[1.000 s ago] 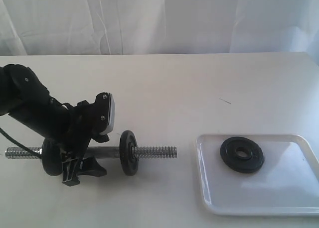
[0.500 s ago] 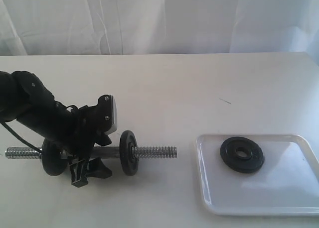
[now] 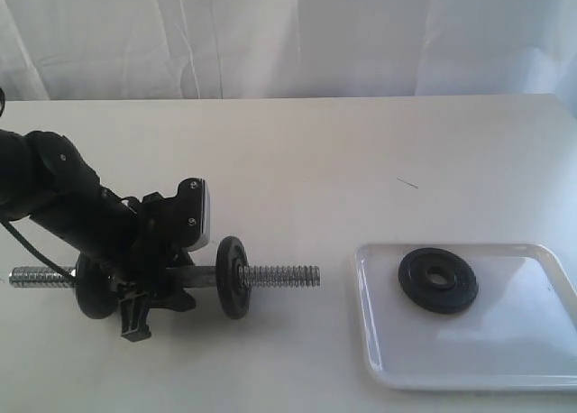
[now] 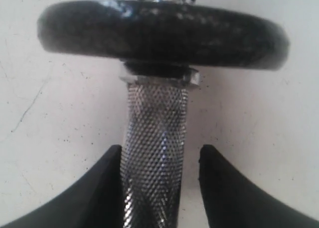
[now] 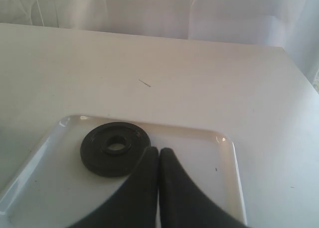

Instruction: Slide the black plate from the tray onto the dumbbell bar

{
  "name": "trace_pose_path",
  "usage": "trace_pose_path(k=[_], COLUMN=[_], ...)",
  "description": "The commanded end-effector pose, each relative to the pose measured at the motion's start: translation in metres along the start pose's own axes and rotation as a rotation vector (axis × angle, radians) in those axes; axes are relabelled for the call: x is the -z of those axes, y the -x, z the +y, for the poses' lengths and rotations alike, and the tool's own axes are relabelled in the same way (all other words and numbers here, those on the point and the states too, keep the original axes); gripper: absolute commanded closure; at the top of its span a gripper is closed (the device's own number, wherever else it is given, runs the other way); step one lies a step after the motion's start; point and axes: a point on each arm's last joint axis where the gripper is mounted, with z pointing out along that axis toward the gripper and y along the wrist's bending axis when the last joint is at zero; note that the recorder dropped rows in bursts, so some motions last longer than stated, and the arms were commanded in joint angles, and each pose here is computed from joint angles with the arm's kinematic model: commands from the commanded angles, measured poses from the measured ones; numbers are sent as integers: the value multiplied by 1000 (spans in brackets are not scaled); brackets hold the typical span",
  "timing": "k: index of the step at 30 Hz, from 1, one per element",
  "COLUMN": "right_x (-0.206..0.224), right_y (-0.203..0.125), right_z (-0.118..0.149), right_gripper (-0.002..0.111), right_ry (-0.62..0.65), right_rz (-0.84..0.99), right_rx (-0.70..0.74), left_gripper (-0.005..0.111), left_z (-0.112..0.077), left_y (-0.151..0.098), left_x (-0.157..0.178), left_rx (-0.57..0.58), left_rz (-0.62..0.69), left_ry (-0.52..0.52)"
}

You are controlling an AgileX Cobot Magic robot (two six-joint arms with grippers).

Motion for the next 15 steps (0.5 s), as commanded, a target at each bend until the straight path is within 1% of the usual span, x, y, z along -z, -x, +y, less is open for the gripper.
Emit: trace_pose_path(k=[1, 7, 15], right_x=[0, 0, 0], right_y=[0, 0, 0], right_z=[0, 0, 0], right_gripper=[108, 108, 108], right_ry=[3, 3, 3], right_rz=[-12, -12, -12], right_rx=[1, 1, 1], left_gripper=[58, 47, 48], left_z=[-4, -4, -4], left_y=[1, 1, 1], left_x=[-1, -1, -1], left_rx=[-24, -24, -24], left_rz=[8, 8, 8], left_ry=[-38, -38, -36])
